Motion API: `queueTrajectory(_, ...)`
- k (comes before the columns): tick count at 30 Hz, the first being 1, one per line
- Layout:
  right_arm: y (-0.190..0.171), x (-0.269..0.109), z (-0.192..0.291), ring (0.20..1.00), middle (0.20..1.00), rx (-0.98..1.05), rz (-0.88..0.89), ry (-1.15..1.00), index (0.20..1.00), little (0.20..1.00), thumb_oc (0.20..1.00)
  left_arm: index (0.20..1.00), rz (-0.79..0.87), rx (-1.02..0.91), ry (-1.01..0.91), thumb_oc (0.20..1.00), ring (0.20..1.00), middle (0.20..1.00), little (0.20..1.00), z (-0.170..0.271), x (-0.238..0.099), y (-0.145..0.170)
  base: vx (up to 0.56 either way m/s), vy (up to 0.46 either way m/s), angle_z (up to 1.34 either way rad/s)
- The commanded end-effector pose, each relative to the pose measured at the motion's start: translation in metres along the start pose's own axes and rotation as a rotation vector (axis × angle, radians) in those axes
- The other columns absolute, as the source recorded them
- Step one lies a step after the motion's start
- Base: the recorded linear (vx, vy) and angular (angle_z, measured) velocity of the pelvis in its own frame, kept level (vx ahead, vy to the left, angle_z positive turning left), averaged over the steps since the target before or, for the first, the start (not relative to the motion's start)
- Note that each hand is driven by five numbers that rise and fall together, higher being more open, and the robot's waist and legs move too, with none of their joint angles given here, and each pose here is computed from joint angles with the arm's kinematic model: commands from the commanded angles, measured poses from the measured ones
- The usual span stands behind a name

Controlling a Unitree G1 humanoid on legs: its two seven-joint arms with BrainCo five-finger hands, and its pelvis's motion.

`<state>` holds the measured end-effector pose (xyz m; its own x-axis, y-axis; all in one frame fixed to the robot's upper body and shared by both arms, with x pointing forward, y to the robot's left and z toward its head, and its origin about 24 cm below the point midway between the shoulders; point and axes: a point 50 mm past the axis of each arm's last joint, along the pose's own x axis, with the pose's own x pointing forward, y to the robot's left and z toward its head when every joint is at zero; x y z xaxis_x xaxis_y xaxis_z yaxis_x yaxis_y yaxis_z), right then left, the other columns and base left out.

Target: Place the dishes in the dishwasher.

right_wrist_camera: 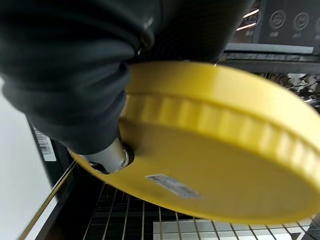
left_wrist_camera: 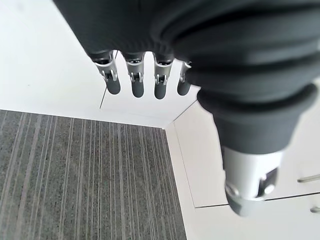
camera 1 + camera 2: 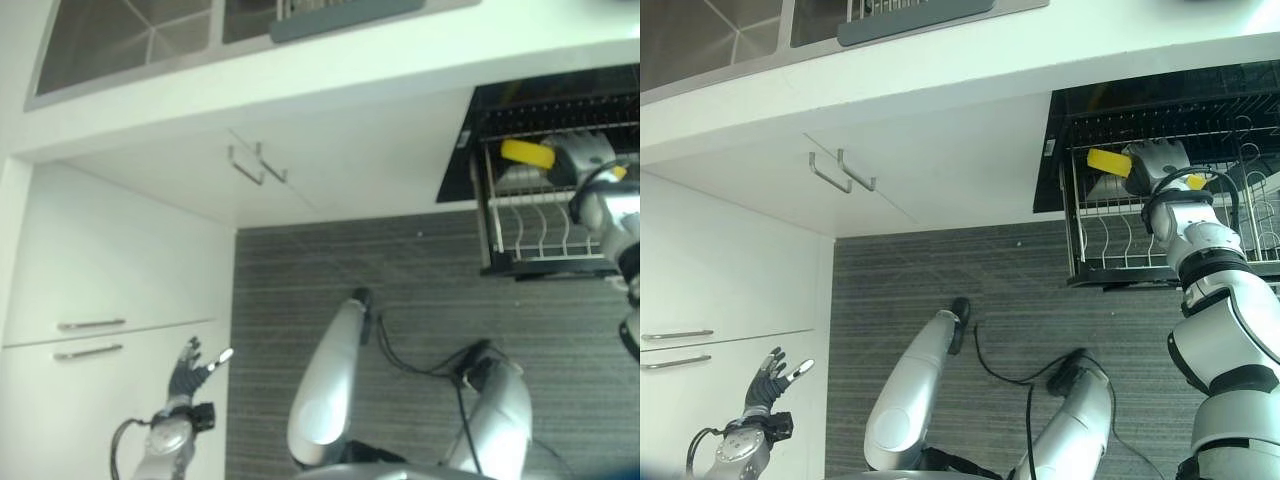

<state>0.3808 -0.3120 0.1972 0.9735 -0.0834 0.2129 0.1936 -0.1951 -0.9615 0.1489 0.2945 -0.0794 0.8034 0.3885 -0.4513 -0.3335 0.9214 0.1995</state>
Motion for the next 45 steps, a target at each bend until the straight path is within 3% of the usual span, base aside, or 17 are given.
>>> queueTrajectory(1, 0.012, -0.003, -0.004, 0.225, 0.225, 0.085, 0.082, 0.067, 0.225, 0.225, 0.225, 1.0, 0.057, 0.011, -0.056, 1.0, 1.0, 1.0, 1.0, 0.012, 0.005, 0.02, -0.06, -0.014, 0.02)
queueTrajectory(2, 0.014, -0.003, -0.004, 0.959, 0.959, 0.098, 0.099, 0.081, 0.959, 0.959, 0.959, 1.0, 0.055, 0.013, -0.06, 1.0, 1.0, 1.0, 1.0, 0.013, 0.005, 0.019, -0.08, -0.039, 0.02)
queueTrajectory(3, 0.018, -0.004, -0.002, 1.0, 1.0, 0.11, 0.118, 0.092, 1.0, 1.0, 1.0, 1.0, 0.052, 0.016, -0.067, 1.0, 1.0, 1.0, 1.0, 0.016, 0.006, 0.018, -0.07, -0.083, 0.03)
queueTrajectory(17, 0.063, -0.032, -0.021, 1.0, 1.0, 0.525, 0.296, 0.314, 1.0, 1.0, 1.0, 1.0, 0.073, 0.093, -0.088, 1.0, 1.0, 1.0, 1.0, 0.031, 0.012, 0.032, 0.01, -0.079, 0.01)
queueTrajectory(27, 0.082, -0.057, -0.039, 1.0, 1.0, 1.37, 0.11, 0.543, 1.0, 1.0, 1.0, 1.0, 0.129, 0.124, -0.01, 1.0, 1.0, 1.0, 1.0, 0.01, 0.004, 0.037, 0.09, -0.029, -0.06)
queueTrajectory(29, 0.091, -0.068, -0.04, 1.0, 1.0, 1.642, 0.084, 0.609, 1.0, 1.0, 1.0, 1.0, 0.147, 0.109, 0.021, 1.0, 1.0, 1.0, 1.0, 0.0, 0.001, 0.036, 0.12, 0.08, -0.11)
queueTrajectory(31, 0.105, -0.082, -0.038, 1.0, 1.0, 1.788, 0.087, 0.668, 1.0, 1.0, 1.0, 1.0, 0.161, 0.096, 0.044, 1.0, 1.0, 1.0, 1.0, -0.008, -0.003, 0.033, 0.1, 0.067, -0.07)
queueTrajectory(39, 0.123, -0.129, -0.002, 1.0, 1.0, 2.019, 0.075, 0.645, 1.0, 1.0, 1.0, 1.0, 0.243, 0.027, 0.163, 1.0, 1.0, 1.0, 1.0, -0.047, -0.023, 0.022, 0.05, 0.1, -0.13)
queueTrajectory(45, 0.14, -0.188, 0.014, 1.0, 1.0, 2.07, -0.115, 0.745, 1.0, 1.0, 1.0, 1.0, 0.245, 0.022, 0.248, 1.0, 1.0, 1.0, 1.0, -0.06, -0.025, 0.017, 0.01, 0.01, 0.1)
